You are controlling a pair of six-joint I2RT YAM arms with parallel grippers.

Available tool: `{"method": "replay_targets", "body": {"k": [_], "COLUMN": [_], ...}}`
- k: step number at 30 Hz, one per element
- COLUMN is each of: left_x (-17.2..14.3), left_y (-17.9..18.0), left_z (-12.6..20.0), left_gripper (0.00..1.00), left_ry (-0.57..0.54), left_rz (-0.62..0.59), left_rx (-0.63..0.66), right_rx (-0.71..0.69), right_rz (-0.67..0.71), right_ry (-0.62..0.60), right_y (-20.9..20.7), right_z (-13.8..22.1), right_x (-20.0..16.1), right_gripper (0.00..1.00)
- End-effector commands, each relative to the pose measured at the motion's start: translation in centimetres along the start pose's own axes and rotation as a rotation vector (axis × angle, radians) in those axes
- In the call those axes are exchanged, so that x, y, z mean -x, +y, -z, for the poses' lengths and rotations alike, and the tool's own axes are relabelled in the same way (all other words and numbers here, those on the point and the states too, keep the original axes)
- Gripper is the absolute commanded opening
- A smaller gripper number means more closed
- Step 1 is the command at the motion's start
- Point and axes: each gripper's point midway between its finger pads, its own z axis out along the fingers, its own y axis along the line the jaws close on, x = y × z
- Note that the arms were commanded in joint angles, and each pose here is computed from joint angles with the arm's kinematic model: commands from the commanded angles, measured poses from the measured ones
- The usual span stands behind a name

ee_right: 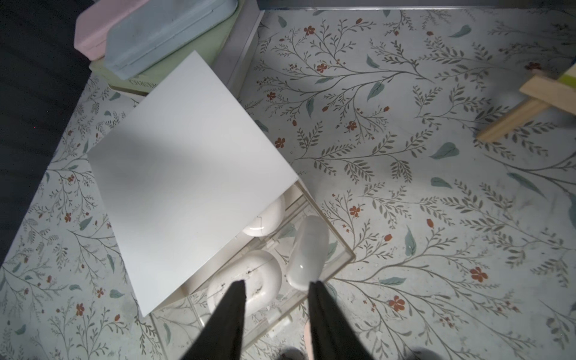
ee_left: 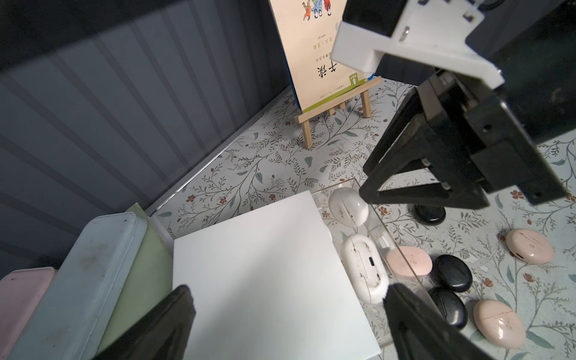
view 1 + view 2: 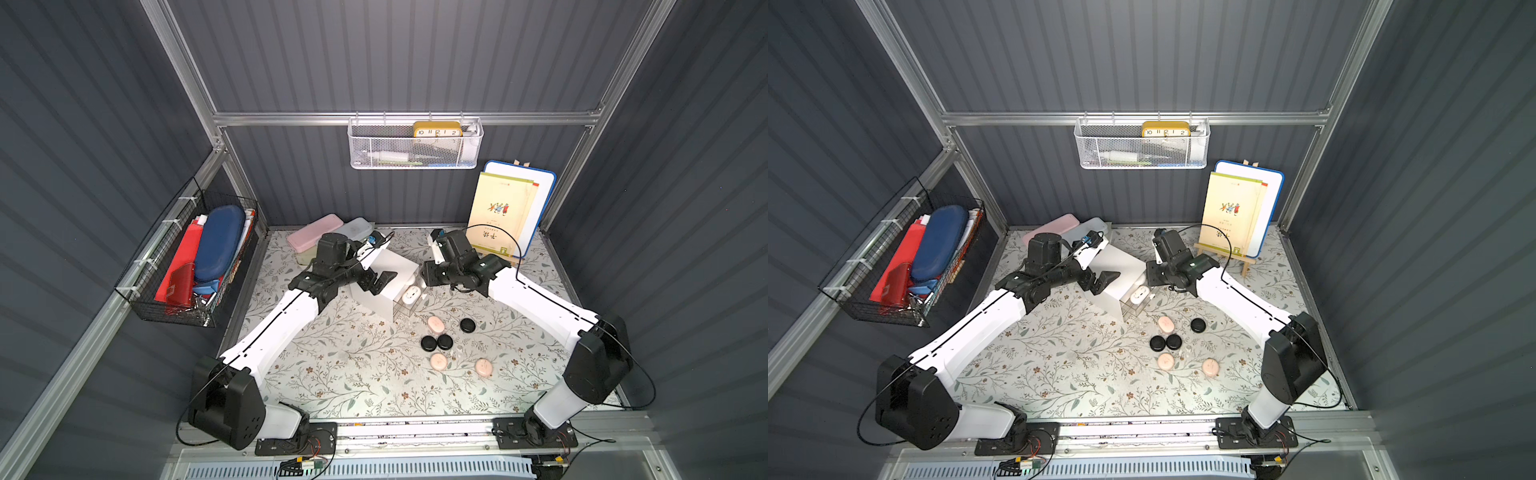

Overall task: Put the bluetooth earphones in the drawer according to color
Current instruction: Place the bluetooth earphone in the drawer.

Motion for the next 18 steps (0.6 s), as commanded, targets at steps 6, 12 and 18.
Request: {"method": "replay_targets", "body": {"k": [6, 12, 18], "left_x": [1.1, 1.1, 1.2], "left_y": [0.3, 0.3, 0.3], "left_z": [1.0, 1.0, 1.1], "left_gripper": [0.99, 0.99, 0.99], "left_ry": [-0.033, -0.035, -0.036], "left_rz": [-0.009, -0.01, -0.008], "left_rx": [0.026, 0.025, 0.029], "right_rx": [-0.024, -0.063, -0.094], "right_rz": [-0.028, -0.048, -0.056], "right_ry": [0.06, 0.1, 0.144], "right_y": [-0.4, -1.4, -2.3], "right_z": [-1.8, -2.8, -3.8], "right_x": [-0.8, -1.4, -1.8], "right_gripper": [0.01, 0.0, 0.0]}}
